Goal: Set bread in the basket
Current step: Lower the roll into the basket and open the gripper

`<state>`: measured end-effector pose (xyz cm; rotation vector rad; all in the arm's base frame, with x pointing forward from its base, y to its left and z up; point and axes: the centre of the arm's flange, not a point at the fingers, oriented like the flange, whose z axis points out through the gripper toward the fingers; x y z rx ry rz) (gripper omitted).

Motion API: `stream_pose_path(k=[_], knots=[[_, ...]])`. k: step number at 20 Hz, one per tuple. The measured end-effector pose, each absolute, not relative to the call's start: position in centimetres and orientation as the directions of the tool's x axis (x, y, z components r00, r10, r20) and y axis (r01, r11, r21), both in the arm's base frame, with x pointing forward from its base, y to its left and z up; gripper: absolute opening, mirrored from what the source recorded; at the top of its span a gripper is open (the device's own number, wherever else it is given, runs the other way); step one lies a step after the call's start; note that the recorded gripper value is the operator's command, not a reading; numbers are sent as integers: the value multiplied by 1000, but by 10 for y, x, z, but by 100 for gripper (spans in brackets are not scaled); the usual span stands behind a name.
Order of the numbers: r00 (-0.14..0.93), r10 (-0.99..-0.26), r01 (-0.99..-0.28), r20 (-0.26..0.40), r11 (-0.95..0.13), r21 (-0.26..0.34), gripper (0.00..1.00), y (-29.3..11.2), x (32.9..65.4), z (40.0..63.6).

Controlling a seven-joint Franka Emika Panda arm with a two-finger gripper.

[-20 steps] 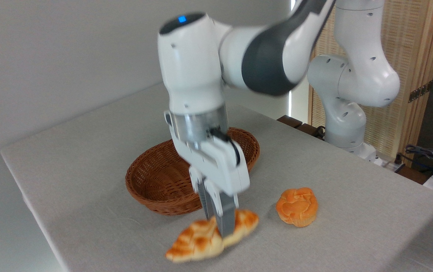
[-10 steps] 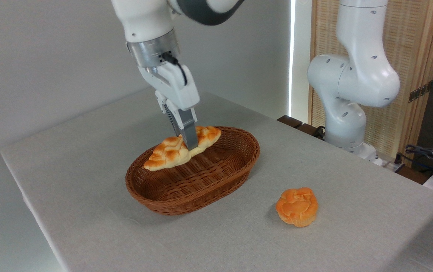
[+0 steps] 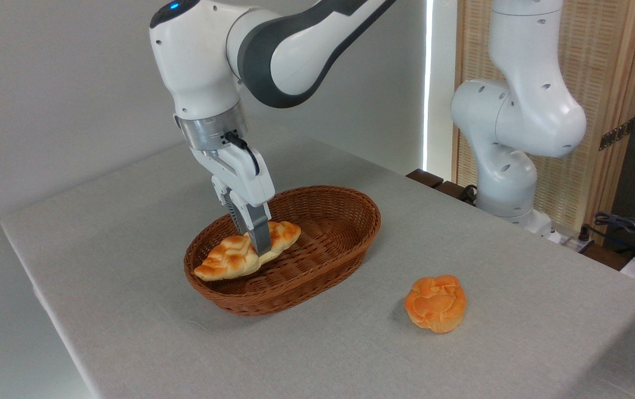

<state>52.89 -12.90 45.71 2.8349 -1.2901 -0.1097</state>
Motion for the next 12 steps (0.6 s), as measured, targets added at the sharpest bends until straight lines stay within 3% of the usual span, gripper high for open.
stream_pose_path(k=[12], knots=[[658, -752, -751, -40, -659, 40, 100, -128, 530, 466]])
